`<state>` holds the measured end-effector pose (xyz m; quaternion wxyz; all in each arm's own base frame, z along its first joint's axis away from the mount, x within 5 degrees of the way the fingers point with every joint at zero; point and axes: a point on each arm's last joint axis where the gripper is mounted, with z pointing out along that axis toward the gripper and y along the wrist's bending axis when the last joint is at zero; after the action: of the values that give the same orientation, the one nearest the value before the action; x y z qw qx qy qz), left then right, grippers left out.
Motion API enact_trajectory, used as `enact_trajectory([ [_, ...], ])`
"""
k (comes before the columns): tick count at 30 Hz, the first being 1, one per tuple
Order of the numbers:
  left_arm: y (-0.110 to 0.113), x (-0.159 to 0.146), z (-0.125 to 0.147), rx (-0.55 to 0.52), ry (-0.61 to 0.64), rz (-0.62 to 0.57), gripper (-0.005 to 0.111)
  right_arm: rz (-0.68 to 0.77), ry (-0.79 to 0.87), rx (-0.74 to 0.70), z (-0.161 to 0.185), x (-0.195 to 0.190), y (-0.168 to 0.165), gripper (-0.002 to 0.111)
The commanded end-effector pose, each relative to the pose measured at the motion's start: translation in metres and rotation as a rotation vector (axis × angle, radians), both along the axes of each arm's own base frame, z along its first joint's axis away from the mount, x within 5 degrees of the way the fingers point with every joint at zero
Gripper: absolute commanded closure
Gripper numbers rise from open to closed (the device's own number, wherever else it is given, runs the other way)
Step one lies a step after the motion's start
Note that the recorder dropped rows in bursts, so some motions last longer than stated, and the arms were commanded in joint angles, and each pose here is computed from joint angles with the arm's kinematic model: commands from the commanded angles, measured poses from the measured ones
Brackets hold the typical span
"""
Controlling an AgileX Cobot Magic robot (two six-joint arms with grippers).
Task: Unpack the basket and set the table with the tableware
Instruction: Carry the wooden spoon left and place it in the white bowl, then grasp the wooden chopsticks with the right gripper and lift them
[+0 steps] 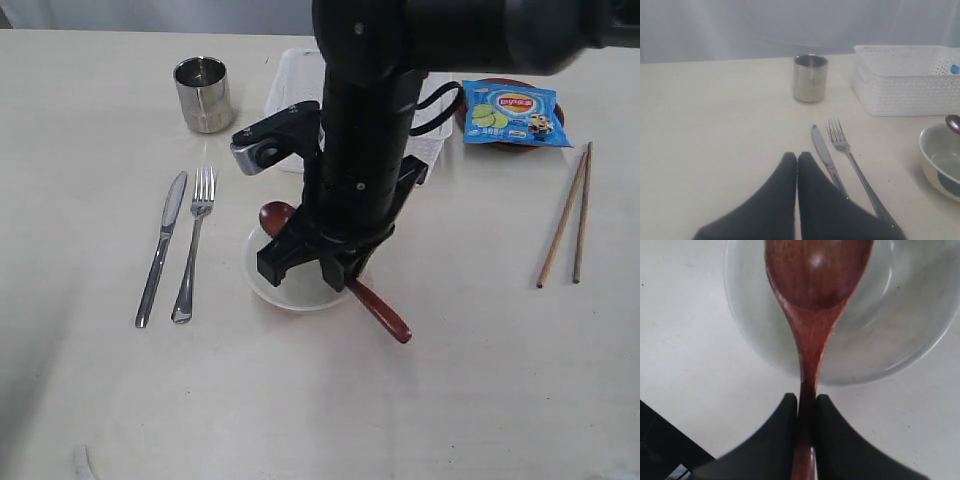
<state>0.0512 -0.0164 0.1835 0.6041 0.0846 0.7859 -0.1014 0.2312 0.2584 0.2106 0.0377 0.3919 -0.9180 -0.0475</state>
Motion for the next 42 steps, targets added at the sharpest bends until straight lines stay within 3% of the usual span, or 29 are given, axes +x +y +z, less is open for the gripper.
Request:
enact_trajectory([
  [1,0.000,0.000,-0.001,0.001,-0.002,-0.005,0.107,-0.009,0.009,-0.079,-0.012,0.009,0.004,0.109],
  [9,0.000,0.000,-0.001,-0.001,-0.001,-0.004,0.107,-0.023,0.006,-0.127,-0.023,0.012,0.005,0.108],
  [10,0.000,0.000,-0.001,-0.001,-0.001,-0.004,0.107,-0.023,0.006,-0.127,-0.023,0.012,0.005,0.105],
  [12,0.000,0.000,-0.001,-0.003,-0.001,-0.005,0.107,-0.023,0.006,-0.127,-0.023,0.012,0.005,0.089],
  [13,0.000,0.000,-0.001,-0.003,-0.001,-0.005,0.107,-0.023,0.006,-0.127,-0.023,0.012,0.005,0.075],
  [15,0.000,0.000,-0.001,-0.003,-0.001,-0.005,0.107,-0.023,0.002,-0.122,-0.020,0.011,0.004,0.061],
  [20,0.000,0.000,-0.001,-0.003,-0.001,-0.005,0.107,-0.009,-0.136,-0.126,0.011,0.013,-0.007,0.065],
  [22,0.000,0.000,-0.001,-0.003,-0.001,-0.005,0.107,-0.022,-0.266,-0.138,0.039,0.018,-0.024,0.065],
  [25,0.000,0.000,-0.001,-0.003,-0.001,-0.005,0.107,-0.177,-0.413,-0.134,0.081,0.035,-0.072,0.065],
  [30,0.000,0.000,-0.001,-0.001,-0.002,-0.005,0.107,-0.464,-0.429,-0.145,0.096,0.062,-0.142,0.065],
  [36,0.000,0.000,-0.001,-0.001,-0.002,-0.005,0.107,-0.701,-0.305,-0.236,0.055,0.065,-0.210,0.065],
  [42,0.000,0.000,-0.001,-0.001,-0.002,-0.005,0.107,-0.828,-0.371,-0.140,0.001,0.062,-0.239,0.065],
])
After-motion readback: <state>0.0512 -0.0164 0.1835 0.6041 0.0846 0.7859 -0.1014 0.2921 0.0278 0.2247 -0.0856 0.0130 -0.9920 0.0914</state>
